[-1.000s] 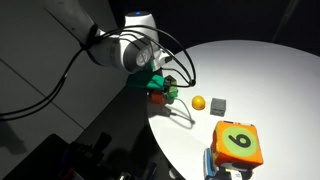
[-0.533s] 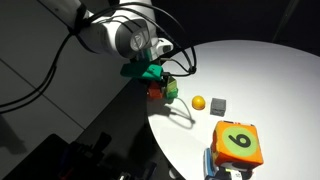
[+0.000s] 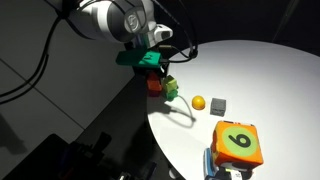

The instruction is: Pick up the orange block and stack them on both the blue and lime green blocks

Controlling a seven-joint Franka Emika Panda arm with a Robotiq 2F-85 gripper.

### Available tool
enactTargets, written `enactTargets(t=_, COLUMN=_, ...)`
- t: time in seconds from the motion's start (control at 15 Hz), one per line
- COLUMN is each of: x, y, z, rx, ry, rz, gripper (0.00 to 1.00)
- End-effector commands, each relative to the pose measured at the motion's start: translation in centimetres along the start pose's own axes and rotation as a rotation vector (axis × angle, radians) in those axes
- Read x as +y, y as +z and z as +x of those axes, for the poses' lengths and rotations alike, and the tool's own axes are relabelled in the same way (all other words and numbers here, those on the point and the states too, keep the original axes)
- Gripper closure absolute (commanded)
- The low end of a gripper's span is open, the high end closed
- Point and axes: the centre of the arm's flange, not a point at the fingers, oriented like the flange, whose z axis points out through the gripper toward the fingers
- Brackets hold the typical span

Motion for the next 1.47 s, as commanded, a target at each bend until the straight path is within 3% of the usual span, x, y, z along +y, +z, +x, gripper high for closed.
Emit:
enactTargets(t=0.0, x=-0.2, y=-1.9, z=0.3, rx=0.007, ry=0.003, rz=-0.014, gripper=0.69)
enactTargets(t=1.4, x=-0.3, y=-1.1, z=6.3, rx=0.005, ry=-0.012, rz=-0.029, gripper=0.69)
